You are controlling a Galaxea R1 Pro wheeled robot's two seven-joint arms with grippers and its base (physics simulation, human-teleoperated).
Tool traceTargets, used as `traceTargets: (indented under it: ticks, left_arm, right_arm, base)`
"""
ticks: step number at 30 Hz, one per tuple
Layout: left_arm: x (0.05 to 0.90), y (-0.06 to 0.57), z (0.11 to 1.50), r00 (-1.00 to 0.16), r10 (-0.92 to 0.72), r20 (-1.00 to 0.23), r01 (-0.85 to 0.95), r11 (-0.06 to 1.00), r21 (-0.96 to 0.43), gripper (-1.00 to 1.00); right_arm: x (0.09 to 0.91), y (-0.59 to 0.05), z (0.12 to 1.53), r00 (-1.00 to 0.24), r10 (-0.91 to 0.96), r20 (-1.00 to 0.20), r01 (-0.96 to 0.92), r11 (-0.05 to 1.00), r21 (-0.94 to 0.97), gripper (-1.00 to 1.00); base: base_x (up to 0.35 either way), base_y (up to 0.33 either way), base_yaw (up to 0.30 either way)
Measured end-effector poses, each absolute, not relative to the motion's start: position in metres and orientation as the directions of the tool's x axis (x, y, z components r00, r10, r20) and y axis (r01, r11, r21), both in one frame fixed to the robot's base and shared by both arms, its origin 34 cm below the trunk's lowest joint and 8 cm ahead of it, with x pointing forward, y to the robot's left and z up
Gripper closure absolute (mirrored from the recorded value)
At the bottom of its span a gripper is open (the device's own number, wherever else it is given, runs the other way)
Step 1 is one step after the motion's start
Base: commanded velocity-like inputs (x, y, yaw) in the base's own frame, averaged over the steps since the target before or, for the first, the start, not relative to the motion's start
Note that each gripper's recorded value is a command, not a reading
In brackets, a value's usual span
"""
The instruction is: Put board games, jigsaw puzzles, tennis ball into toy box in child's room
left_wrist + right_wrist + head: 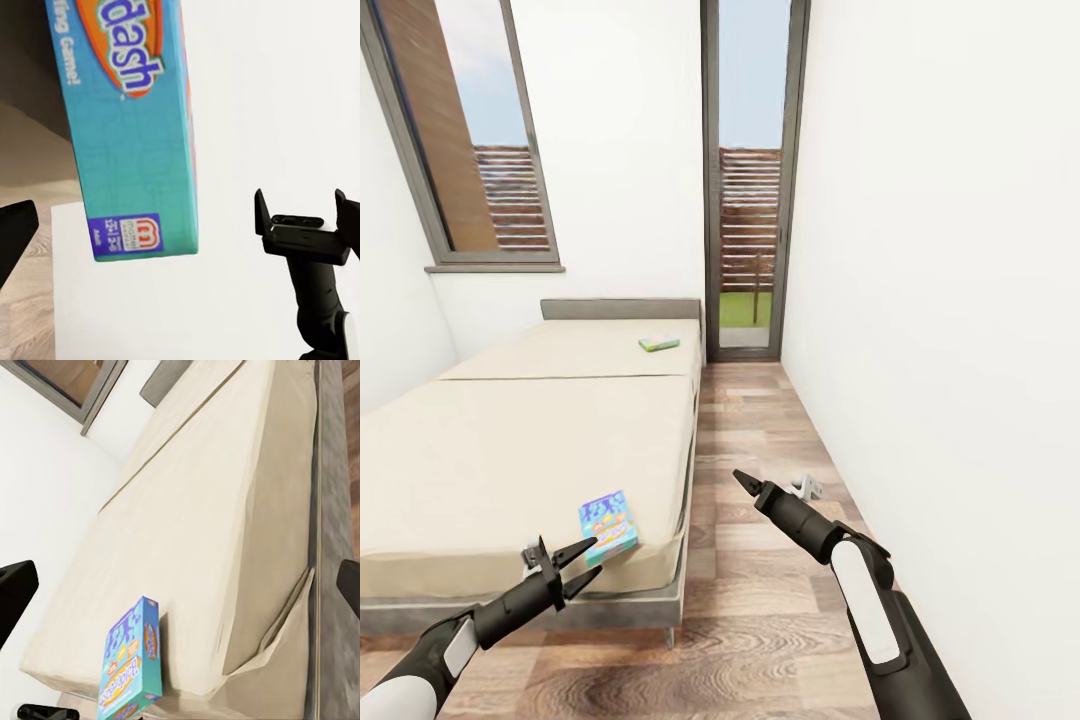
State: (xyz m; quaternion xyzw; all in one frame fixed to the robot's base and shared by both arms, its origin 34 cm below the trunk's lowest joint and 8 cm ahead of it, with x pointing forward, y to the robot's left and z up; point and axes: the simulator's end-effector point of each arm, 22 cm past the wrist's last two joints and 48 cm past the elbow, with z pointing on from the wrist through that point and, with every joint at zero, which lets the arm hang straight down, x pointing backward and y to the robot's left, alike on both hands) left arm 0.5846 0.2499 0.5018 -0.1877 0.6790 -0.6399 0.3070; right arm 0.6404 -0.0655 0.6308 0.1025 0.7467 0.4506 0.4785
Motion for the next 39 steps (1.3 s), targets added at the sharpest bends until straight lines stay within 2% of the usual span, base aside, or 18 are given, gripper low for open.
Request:
traceTargets:
  ticks: [39]
  left_arm:
    - [0.584,0.250,0.487,-0.745,-0.649,-0.154,0.109,0.110,-0.988,-1.00]
  right_arm:
    - [0.644,-0.066,0.614,-0.539,0.584,-0.607,-0.255,0.573,0.779,-1.00]
  base:
    - [0.003,0.000,0.000]
